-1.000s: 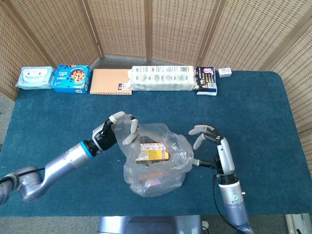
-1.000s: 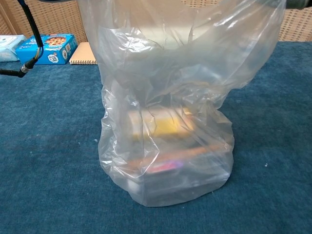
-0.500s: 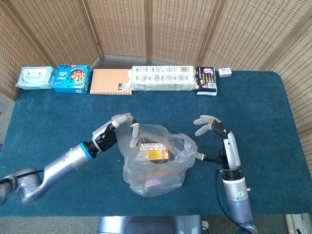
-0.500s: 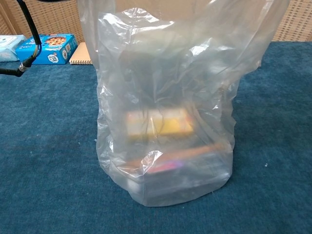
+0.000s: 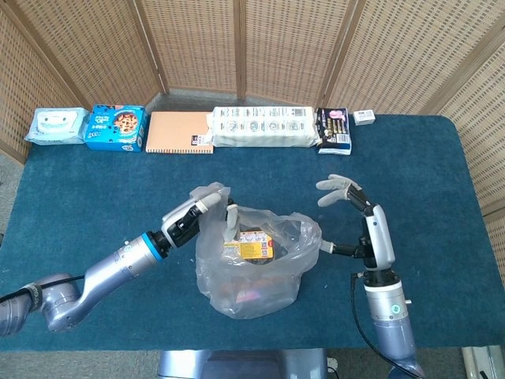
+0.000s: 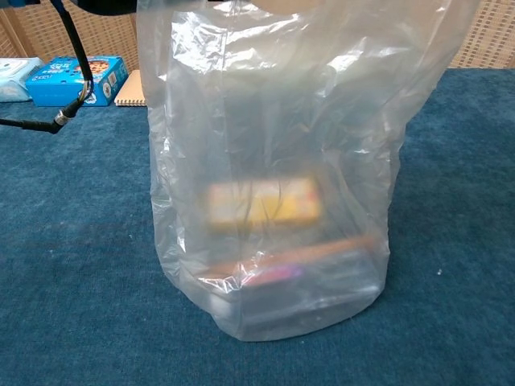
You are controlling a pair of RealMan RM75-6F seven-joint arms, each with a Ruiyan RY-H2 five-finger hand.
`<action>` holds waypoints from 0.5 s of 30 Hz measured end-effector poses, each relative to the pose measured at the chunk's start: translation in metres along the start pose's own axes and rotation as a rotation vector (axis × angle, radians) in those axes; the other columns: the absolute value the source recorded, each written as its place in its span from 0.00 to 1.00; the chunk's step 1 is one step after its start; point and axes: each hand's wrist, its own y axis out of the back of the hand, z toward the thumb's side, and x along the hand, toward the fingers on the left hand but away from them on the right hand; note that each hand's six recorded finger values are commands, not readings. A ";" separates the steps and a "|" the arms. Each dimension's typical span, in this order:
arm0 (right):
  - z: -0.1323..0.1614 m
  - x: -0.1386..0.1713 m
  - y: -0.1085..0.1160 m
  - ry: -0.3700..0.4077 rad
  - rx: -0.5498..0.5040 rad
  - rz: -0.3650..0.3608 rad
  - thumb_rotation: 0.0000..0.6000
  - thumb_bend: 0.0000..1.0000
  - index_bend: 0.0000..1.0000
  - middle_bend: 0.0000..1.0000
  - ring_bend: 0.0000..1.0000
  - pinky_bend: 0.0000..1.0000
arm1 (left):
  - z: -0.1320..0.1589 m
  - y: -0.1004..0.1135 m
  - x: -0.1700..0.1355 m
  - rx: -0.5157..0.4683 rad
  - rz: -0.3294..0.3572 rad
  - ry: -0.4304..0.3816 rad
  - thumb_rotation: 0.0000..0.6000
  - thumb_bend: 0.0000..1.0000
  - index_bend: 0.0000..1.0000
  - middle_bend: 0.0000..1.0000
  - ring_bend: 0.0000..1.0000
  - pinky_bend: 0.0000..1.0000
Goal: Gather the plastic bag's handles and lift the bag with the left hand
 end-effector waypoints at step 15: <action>0.012 -0.008 -0.009 0.004 0.014 0.017 1.00 0.10 0.40 0.28 0.16 0.14 | -0.012 -0.020 0.018 0.095 -0.046 0.037 0.00 0.40 0.56 0.58 0.54 0.41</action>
